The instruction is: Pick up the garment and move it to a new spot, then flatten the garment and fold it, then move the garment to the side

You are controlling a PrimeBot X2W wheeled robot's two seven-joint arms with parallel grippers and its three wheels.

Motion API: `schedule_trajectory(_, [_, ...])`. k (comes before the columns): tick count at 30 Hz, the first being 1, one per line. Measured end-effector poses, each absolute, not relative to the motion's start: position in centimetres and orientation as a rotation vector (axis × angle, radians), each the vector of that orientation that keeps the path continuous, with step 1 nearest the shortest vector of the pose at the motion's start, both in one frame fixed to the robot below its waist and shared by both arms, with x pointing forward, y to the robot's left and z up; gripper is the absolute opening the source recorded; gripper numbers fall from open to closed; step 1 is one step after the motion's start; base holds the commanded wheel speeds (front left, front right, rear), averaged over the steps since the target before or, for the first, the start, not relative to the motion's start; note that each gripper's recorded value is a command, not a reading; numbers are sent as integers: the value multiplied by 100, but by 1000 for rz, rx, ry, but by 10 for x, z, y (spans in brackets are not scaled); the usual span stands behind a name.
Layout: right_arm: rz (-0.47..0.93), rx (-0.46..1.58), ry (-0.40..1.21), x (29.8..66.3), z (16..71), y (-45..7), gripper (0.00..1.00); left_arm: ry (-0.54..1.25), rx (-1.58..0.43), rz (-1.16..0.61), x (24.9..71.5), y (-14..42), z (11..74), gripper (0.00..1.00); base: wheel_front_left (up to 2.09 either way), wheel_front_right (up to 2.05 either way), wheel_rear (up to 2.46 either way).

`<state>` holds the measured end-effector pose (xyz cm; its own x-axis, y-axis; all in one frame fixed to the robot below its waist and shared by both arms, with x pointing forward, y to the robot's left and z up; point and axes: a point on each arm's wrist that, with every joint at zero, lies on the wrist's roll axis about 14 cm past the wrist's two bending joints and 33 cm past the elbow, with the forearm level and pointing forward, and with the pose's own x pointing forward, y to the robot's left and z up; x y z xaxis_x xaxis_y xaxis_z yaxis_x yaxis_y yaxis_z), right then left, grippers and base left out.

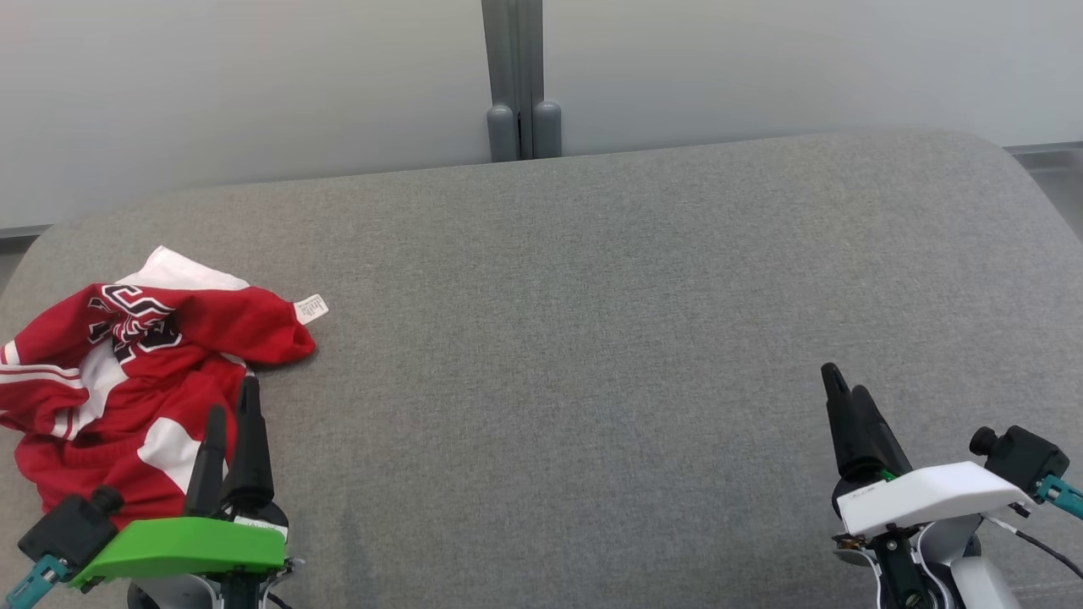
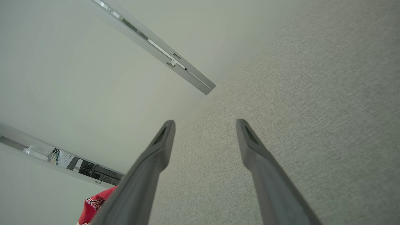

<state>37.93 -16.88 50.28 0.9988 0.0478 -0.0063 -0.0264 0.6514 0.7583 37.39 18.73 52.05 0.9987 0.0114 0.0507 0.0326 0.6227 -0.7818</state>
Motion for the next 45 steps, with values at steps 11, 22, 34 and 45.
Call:
schedule_trajectory(11, [64, 724, 8, 379, 506, -163, 100, -91, -735, -26, 372, 185, 531, 100, 0, 0, 0])
schedule_trajectory(22, [87, 576, -23, 378, 512, -159, 100, -100, -589, -53, 369, 176, 532, 100, 0, 0, 0])
schedule_trajectory(34, [126, 444, -42, 374, 516, -149, 100, -124, -472, -76, 368, 170, 537, 100, 0, 0, 0])
schedule_trajectory(45, [158, 337, -65, 372, 519, -141, 100, -132, -378, -100, 364, 162, 536, 100, 0, 0, 0])
